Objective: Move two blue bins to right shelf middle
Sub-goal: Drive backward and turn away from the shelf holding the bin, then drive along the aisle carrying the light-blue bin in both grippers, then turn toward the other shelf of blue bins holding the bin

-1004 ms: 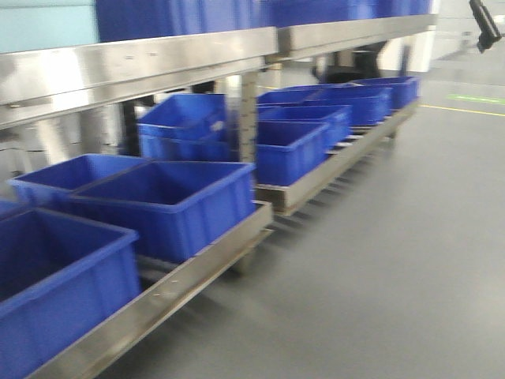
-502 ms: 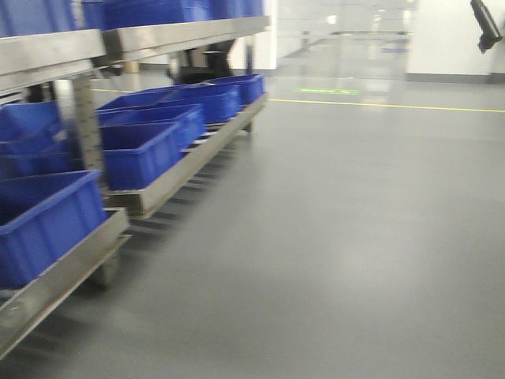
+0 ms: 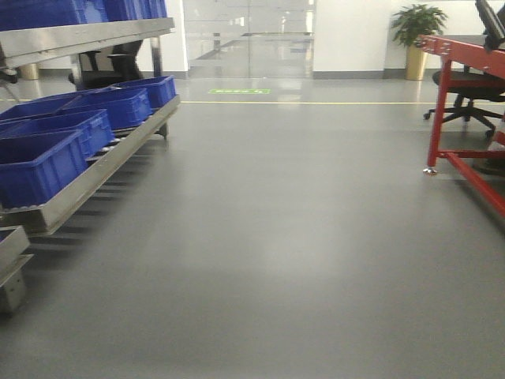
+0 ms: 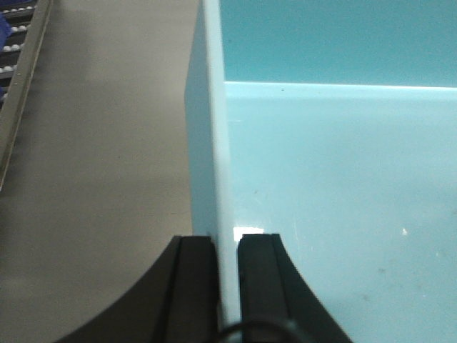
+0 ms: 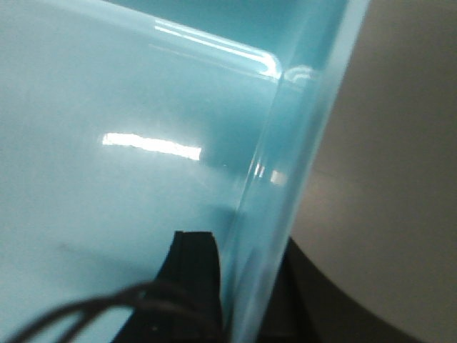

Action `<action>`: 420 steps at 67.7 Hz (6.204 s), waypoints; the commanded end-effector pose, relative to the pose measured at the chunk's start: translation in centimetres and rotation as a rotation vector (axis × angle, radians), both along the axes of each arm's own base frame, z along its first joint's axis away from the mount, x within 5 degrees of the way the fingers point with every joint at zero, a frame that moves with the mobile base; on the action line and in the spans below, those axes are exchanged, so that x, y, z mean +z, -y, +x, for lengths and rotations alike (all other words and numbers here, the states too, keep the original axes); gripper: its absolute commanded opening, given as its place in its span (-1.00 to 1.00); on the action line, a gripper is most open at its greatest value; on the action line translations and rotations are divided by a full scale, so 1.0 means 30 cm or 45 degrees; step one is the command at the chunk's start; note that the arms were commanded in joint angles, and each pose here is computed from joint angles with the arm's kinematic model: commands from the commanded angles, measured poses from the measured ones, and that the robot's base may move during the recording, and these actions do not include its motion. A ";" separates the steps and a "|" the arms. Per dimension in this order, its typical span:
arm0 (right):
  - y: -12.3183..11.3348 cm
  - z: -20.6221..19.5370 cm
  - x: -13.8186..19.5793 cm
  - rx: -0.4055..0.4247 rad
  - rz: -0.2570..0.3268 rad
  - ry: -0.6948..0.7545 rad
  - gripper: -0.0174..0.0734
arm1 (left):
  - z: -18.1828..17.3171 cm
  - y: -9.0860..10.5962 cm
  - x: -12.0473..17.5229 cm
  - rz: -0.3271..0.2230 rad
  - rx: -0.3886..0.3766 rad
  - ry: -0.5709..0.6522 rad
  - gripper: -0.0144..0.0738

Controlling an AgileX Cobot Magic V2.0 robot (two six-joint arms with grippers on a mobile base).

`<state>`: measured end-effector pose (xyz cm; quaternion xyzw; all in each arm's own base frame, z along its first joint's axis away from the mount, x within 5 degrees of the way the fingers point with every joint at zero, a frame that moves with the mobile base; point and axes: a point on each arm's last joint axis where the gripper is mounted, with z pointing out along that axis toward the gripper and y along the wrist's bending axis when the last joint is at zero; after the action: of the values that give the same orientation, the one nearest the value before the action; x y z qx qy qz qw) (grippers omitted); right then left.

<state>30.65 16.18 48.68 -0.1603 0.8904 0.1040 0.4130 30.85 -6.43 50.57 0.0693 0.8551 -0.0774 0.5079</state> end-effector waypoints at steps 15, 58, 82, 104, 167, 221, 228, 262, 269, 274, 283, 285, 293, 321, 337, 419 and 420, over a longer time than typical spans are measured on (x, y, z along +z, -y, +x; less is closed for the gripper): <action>-0.021 -0.014 0.025 0.075 0.067 0.046 -0.95 | -0.015 0.034 0.044 -0.120 -0.067 0.099 -0.92; -0.021 -0.014 0.025 0.075 0.067 0.046 -0.95 | -0.015 0.034 0.044 -0.120 -0.067 0.099 -0.92; -0.021 -0.014 0.025 0.075 0.067 0.046 -0.95 | -0.015 0.033 0.044 -0.115 -0.065 0.100 -0.92; -0.021 -0.014 0.025 0.075 0.067 0.046 -0.95 | -0.015 0.033 0.044 -0.115 -0.065 0.100 -0.92; -0.021 -0.014 0.025 0.075 0.067 0.046 -0.95 | -0.015 0.033 0.044 -0.115 -0.064 0.100 -0.92; -0.021 -0.014 0.025 0.075 0.067 0.046 -0.95 | -0.014 0.033 0.045 -0.116 -0.064 0.107 -0.92; -0.023 -0.012 0.022 0.075 0.066 0.044 -0.95 | -0.014 0.033 0.045 -0.116 -0.064 0.107 -0.92; -0.034 0.008 0.002 0.075 0.057 0.025 -0.95 | -0.011 0.033 0.044 -0.117 -0.064 0.107 -0.92; -0.034 0.008 0.002 0.075 0.057 0.025 -0.95 | -0.011 0.033 0.044 -0.117 -0.064 0.107 -0.92; -0.034 0.008 0.002 0.075 0.057 0.025 -0.95 | -0.011 0.033 0.044 -0.117 -0.064 0.107 -0.92; -0.034 0.008 0.002 0.075 0.057 0.025 -0.95 | -0.011 0.033 0.044 -0.117 -0.064 0.107 -0.92; -0.034 0.008 0.002 0.075 0.057 0.025 -0.95 | -0.011 0.033 0.044 -0.117 -0.064 0.107 -0.92; -0.034 0.008 0.002 0.075 0.057 0.025 -0.95 | -0.011 0.033 0.044 -0.117 -0.064 0.107 -0.92; -0.034 0.008 0.002 0.075 0.057 0.025 -0.95 | -0.011 0.033 0.044 -0.117 -0.064 0.107 -0.92; -0.034 0.009 0.002 0.075 0.058 0.028 -0.95 | -0.011 0.033 0.044 -0.117 -0.064 0.107 -0.92; -0.034 0.009 0.003 0.075 0.059 0.030 -0.95 | -0.011 0.033 0.044 -0.117 -0.064 0.107 -0.92; -0.034 0.009 0.003 0.075 0.059 0.030 -0.95 | -0.011 0.033 0.044 -0.117 -0.064 0.107 -0.92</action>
<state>31.22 16.59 48.01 -0.1609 0.8944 0.1062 0.4037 31.11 -6.36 50.55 0.0709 0.8523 -0.0692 0.5136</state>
